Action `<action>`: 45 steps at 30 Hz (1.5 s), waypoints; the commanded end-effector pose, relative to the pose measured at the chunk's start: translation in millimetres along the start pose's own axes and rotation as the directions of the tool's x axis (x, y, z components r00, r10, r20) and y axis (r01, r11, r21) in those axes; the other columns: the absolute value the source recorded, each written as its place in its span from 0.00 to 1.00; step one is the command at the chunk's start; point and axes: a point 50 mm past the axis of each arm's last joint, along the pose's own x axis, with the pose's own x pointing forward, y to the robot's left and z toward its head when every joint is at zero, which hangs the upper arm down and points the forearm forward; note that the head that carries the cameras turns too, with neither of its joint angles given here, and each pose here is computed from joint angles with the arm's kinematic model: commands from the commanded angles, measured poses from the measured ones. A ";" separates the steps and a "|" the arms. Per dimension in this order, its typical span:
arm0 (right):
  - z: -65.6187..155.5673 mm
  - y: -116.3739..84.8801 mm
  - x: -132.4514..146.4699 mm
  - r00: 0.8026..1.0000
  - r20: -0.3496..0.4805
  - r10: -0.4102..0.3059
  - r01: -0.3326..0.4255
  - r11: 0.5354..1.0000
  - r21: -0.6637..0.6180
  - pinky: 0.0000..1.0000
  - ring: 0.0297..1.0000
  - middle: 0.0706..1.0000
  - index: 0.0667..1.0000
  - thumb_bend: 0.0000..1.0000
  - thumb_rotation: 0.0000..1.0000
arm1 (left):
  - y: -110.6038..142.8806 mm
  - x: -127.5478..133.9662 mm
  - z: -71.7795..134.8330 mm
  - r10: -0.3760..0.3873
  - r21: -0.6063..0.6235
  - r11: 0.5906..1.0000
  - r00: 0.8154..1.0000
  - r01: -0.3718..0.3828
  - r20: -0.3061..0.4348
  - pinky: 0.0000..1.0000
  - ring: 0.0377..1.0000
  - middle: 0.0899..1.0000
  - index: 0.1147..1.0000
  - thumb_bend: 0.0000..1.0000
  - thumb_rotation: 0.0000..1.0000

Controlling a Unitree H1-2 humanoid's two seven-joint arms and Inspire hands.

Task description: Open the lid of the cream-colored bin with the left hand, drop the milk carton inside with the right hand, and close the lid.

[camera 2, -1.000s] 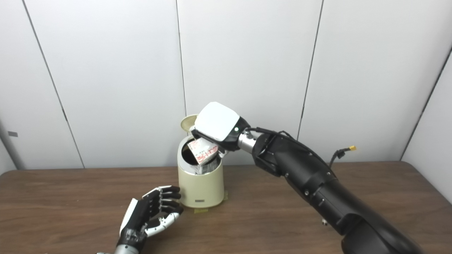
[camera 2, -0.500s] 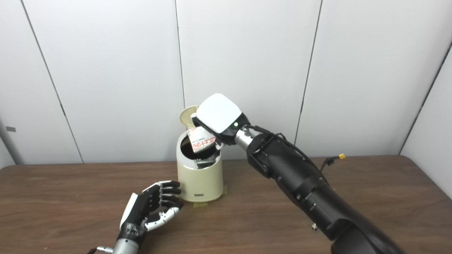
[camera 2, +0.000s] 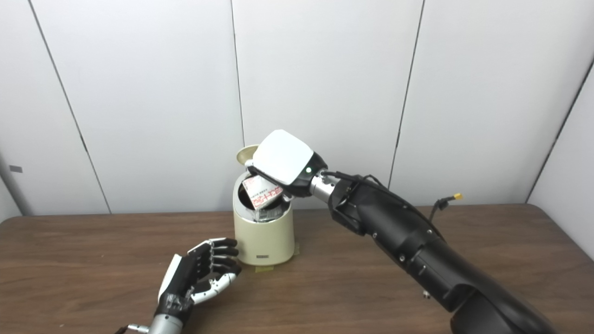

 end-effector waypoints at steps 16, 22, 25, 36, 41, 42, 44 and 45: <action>-11.0 -16.5 8.3 0.978 -0.035 0.205 -0.207 0.935 -0.288 0.45 0.62 0.73 0.46 0.52 0.13 | 1.9 11.0 18.4 0.005 0.003 1.000 0.998 -0.005 0.061 0.54 0.59 0.63 0.64 0.49 0.00; -8.7 -14.7 8.3 0.966 -0.081 0.246 -0.259 0.934 -0.246 0.52 0.69 0.76 0.46 0.52 0.14 | 2.9 10.7 17.5 0.005 -0.002 1.000 0.998 -0.005 0.060 0.56 0.60 0.64 0.64 0.49 0.00; -6.9 -15.0 8.0 0.949 -0.116 0.292 -0.311 0.925 -0.220 0.57 0.73 0.79 0.61 0.80 0.11 | 2.8 10.5 17.6 0.006 0.001 1.000 0.998 -0.006 0.060 0.55 0.59 0.63 0.64 0.49 0.00; -2.5 -16.4 6.1 0.939 -0.137 0.316 -0.337 0.923 -0.184 0.60 0.72 0.77 0.65 0.88 0.12 | 1.5 11.2 18.0 0.005 0.002 1.000 0.998 -0.005 0.061 0.55 0.59 0.64 0.64 0.49 0.00; 0.6 -17.3 5.7 0.939 -0.164 0.302 -0.323 0.939 -0.119 0.57 0.72 0.78 0.71 0.89 0.21 | 1.1 11.5 18.2 0.004 0.000 1.000 0.998 -0.005 0.059 0.56 0.59 0.64 0.64 0.50 0.00; 1.0 -17.5 5.5 0.938 -0.168 0.304 -0.324 0.939 -0.111 0.58 0.75 0.81 0.74 0.90 0.25 | 1.1 11.5 18.3 0.004 -0.002 1.000 0.998 -0.004 0.060 0.55 0.59 0.64 0.64 0.50 0.00; 2.1 -17.5 5.2 0.937 -0.170 0.305 -0.325 0.939 -0.111 0.62 0.79 0.85 0.78 0.91 0.30 | 1.3 11.5 18.0 0.005 -0.003 1.000 0.998 -0.005 0.059 0.55 0.60 0.64 0.65 0.50 0.00; 2.3 -17.5 5.1 0.937 -0.170 0.304 -0.325 0.939 -0.112 0.64 0.81 0.87 0.81 0.92 0.32 | 1.3 11.5 17.9 0.005 -0.002 1.000 0.998 -0.005 0.058 0.55 0.60 0.64 0.65 0.50 0.00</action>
